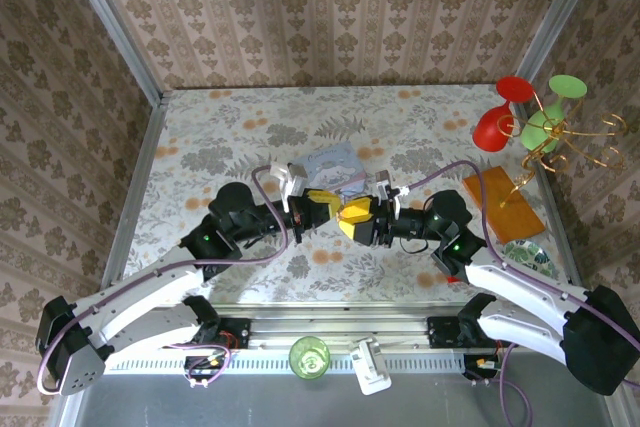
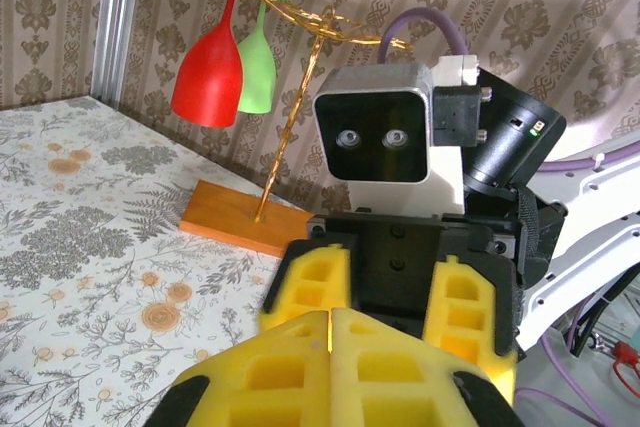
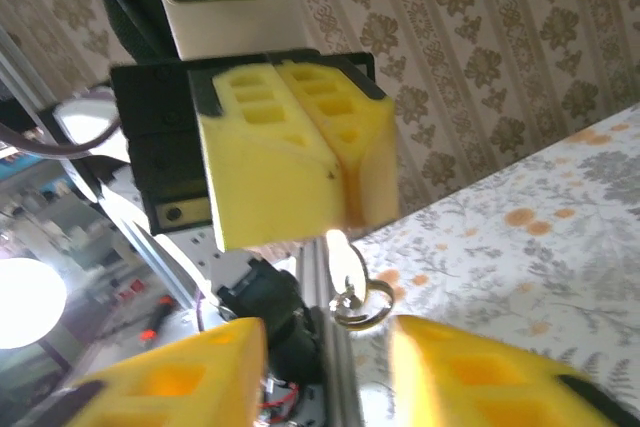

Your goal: Unlock a padlock with a key

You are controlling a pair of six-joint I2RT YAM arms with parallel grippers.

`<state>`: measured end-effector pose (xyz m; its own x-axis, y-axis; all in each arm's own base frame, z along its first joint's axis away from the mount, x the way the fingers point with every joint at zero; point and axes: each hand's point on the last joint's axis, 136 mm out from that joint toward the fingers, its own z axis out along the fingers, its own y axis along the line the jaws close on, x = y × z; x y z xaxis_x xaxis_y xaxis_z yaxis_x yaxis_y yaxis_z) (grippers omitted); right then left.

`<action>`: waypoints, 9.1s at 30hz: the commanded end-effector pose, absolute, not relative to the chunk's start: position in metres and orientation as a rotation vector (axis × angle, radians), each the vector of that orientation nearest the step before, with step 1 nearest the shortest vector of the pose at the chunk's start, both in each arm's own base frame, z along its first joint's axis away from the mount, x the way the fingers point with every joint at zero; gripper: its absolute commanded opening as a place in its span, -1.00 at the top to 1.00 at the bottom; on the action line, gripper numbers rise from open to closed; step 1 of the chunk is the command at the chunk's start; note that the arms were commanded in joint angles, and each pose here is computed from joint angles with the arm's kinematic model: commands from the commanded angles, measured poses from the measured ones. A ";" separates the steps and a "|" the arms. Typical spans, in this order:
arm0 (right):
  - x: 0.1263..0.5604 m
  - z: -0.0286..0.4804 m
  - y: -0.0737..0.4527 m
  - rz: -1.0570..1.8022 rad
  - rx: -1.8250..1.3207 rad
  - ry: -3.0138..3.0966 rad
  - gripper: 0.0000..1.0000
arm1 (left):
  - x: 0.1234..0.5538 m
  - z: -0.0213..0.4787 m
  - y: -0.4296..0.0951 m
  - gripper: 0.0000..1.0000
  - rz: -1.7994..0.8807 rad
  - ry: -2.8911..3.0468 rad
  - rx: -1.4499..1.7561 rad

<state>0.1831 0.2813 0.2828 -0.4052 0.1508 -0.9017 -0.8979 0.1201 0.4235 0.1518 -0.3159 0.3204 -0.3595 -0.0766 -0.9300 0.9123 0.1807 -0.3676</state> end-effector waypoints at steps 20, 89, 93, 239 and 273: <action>0.192 0.312 0.289 1.444 -0.824 1.407 0.55 | 0.148 0.321 -0.311 1.00 -1.355 1.506 0.826; 0.260 0.105 0.199 0.847 -0.241 2.367 1.00 | 0.249 0.117 -0.321 -0.84 -1.001 2.300 0.249; 0.257 0.105 0.196 0.836 -0.236 2.362 1.00 | 0.258 0.100 -0.332 -0.82 -0.934 2.363 0.262; 0.311 0.016 0.250 1.064 -0.065 2.491 1.00 | 0.282 0.041 -0.364 0.66 -1.146 2.263 -0.241; 0.296 0.017 0.245 1.141 0.031 2.489 1.00 | 0.280 0.011 -0.372 0.50 -0.992 2.380 -0.115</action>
